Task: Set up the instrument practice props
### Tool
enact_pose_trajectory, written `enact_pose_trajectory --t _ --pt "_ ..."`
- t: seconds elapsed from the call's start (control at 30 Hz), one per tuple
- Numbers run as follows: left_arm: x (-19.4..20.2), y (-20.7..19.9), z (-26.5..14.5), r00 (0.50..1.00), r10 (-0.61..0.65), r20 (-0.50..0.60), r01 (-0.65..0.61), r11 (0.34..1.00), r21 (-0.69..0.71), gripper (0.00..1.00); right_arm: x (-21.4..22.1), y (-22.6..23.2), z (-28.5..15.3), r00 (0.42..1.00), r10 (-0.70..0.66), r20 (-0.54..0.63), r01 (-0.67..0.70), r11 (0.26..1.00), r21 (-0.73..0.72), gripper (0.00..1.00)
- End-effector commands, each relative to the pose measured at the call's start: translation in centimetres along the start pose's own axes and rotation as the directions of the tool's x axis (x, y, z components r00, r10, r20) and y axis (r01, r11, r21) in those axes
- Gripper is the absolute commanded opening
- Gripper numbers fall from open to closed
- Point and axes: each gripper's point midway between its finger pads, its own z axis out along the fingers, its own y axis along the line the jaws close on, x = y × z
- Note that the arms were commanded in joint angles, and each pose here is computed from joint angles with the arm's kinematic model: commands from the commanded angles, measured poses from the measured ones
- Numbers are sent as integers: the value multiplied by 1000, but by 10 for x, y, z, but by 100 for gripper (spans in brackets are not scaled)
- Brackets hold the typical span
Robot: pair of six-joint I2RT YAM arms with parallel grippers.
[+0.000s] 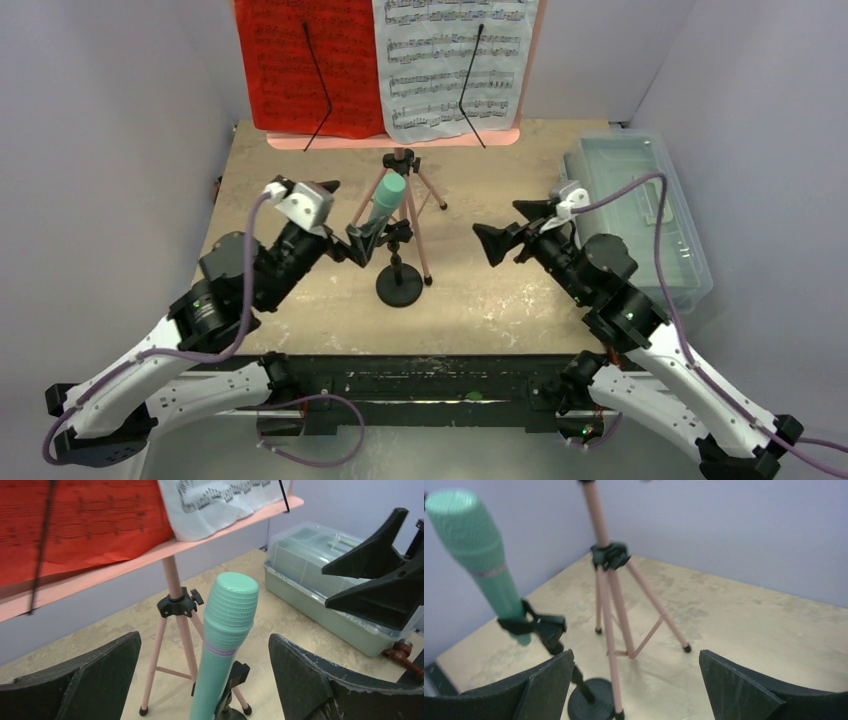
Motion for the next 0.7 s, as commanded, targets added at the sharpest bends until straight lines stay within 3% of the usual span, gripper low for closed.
enact_pose_trajectory --t 0.0,0.37,0.67 --pt "-45 31 -40 988 -123 91 130 988 -80 100 -48 -47 -40 995 55 86 -78 954 291 99" --pt "-106 67 -88 960 -168 224 201 971 -132 100 -153 -70 -108 950 16 313 -151 897 414 99" --pt "-108 82 -103 952 -180 247 229 955 -188 99 -172 -86 -141 899 15 438 -242 850 468 99"
